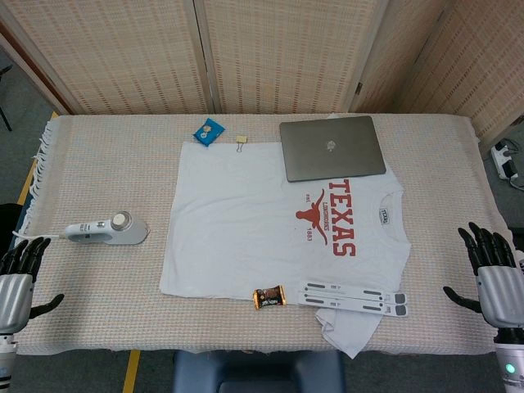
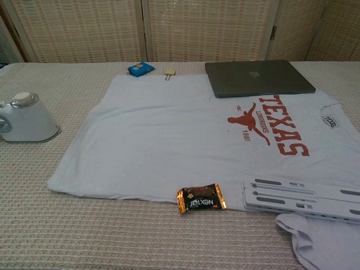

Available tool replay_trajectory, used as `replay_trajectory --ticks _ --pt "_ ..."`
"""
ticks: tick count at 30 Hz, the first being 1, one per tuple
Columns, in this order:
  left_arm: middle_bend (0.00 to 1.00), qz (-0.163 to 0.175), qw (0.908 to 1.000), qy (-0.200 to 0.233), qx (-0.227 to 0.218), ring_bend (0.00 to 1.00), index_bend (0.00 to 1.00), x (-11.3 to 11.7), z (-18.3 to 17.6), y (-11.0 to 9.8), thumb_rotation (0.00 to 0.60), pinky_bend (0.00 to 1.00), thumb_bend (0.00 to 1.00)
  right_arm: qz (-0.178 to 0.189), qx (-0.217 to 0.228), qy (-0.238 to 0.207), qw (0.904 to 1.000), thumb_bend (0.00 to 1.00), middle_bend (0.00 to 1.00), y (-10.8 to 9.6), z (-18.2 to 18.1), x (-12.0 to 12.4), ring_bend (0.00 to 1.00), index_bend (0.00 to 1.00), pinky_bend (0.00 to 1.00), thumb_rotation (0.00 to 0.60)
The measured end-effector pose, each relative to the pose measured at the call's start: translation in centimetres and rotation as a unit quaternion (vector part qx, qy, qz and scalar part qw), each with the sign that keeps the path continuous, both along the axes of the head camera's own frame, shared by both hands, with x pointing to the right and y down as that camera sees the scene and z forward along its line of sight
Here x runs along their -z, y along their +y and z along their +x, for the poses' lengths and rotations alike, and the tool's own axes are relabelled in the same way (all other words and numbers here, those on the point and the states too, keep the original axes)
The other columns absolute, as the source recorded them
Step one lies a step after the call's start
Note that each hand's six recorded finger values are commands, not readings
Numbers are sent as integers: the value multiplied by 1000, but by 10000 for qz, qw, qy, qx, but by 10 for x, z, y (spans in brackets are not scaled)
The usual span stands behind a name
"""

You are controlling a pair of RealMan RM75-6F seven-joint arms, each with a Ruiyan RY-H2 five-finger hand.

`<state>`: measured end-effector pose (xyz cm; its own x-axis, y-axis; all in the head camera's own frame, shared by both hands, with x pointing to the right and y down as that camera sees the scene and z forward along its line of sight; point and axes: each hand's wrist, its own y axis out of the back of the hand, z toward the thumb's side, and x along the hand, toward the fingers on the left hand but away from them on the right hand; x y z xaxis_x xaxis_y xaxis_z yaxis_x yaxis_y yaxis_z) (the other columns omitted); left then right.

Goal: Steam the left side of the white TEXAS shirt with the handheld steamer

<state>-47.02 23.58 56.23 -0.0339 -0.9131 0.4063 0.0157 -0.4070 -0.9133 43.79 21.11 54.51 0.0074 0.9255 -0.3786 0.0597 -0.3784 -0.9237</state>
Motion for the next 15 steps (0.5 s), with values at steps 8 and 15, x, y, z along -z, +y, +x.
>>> replay_trajectory --ticks 8,15 --pt "152 -105 9999 21 45 118 132 -1 -2 0 600 184 75 63 34 -47 10000 0 22 0 -1 1 0 0 31 600" --pt "180 120 9997 191 88 147 166 0 -1 -16 600 204 121 232 59 -31 9997 0 24 -2 -1 10 0 0 31 600"
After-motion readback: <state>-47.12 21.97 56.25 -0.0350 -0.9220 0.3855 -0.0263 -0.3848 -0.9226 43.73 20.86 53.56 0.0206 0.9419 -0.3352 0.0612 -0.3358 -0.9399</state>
